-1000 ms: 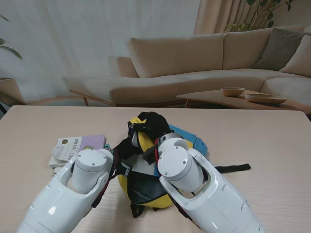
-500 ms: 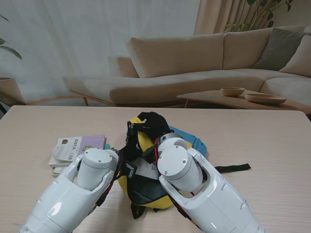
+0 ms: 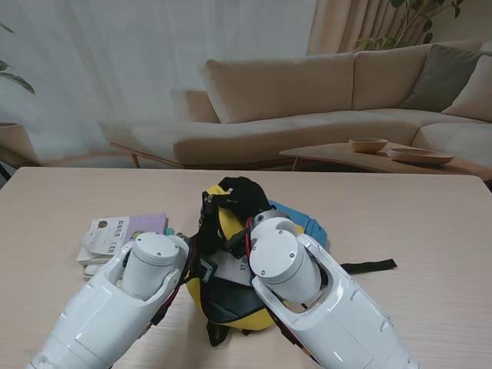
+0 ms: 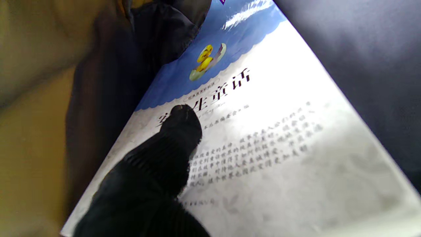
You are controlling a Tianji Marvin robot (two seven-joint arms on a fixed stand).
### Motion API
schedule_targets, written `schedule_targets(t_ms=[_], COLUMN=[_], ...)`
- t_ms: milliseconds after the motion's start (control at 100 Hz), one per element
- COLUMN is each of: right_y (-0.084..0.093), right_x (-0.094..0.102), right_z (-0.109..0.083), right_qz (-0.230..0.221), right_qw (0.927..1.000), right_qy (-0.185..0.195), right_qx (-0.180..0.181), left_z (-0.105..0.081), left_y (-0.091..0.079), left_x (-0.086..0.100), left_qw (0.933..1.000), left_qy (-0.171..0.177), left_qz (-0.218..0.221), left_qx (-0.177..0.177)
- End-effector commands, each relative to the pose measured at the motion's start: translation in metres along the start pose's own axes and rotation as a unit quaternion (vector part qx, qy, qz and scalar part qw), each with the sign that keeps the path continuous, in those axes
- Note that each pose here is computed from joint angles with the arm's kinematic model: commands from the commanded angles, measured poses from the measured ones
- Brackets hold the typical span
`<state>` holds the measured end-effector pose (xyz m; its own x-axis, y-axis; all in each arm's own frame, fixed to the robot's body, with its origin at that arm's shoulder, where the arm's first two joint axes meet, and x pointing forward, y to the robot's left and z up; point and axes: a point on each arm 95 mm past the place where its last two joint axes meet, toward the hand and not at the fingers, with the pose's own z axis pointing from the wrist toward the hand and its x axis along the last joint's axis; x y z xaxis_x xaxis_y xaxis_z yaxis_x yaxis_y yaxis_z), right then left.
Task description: Pack books into the school bag then zip close the school bag
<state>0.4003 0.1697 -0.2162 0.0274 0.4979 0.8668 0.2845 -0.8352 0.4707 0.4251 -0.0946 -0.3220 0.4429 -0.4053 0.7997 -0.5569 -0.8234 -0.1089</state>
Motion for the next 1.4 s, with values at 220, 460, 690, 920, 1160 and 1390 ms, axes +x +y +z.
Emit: schedule_targets(t_ms=[220, 460, 690, 920, 1160, 1390], right_y=[-0.006, -0.008, -0.007, -0.008, -0.008, -0.008], right_x=[-0.001, -0.004, -0.004, -0.004, -0.005, -0.006], right_z=[0.005, 0.011, 0.013, 0.014, 0.014, 0.014], right_qz=[-0.005, -0.004, -0.005, -0.004, -0.003, -0.002], right_qw=[1.0, 0.9999, 0.9999, 1.0, 1.0, 1.0], right_qy=[-0.002, -0.011, -0.01, -0.008, -0.008, -0.008], right_qx=[0.007, 0.008, 0.005, 0.004, 0.003, 0.003], left_z=[-0.006, -0.013, -0.019, -0.023, -0.023, -0.015], left_y=[-0.001, -0.003, -0.005, -0.009, -0.012, -0.012], left_x=[0.006, 0.006, 0.007, 0.008, 0.011, 0.014], left_qw=[0.9998, 0.9995, 0.9993, 0.9989, 0.9968, 0.9969], left_qy=[0.016, 0.026, 0.021, 0.009, -0.007, -0.009], left_qz=[0.009, 0.019, 0.027, 0.018, 0.042, 0.053], left_qx=[-0.007, -0.003, 0.013, 0.043, 0.067, 0.057])
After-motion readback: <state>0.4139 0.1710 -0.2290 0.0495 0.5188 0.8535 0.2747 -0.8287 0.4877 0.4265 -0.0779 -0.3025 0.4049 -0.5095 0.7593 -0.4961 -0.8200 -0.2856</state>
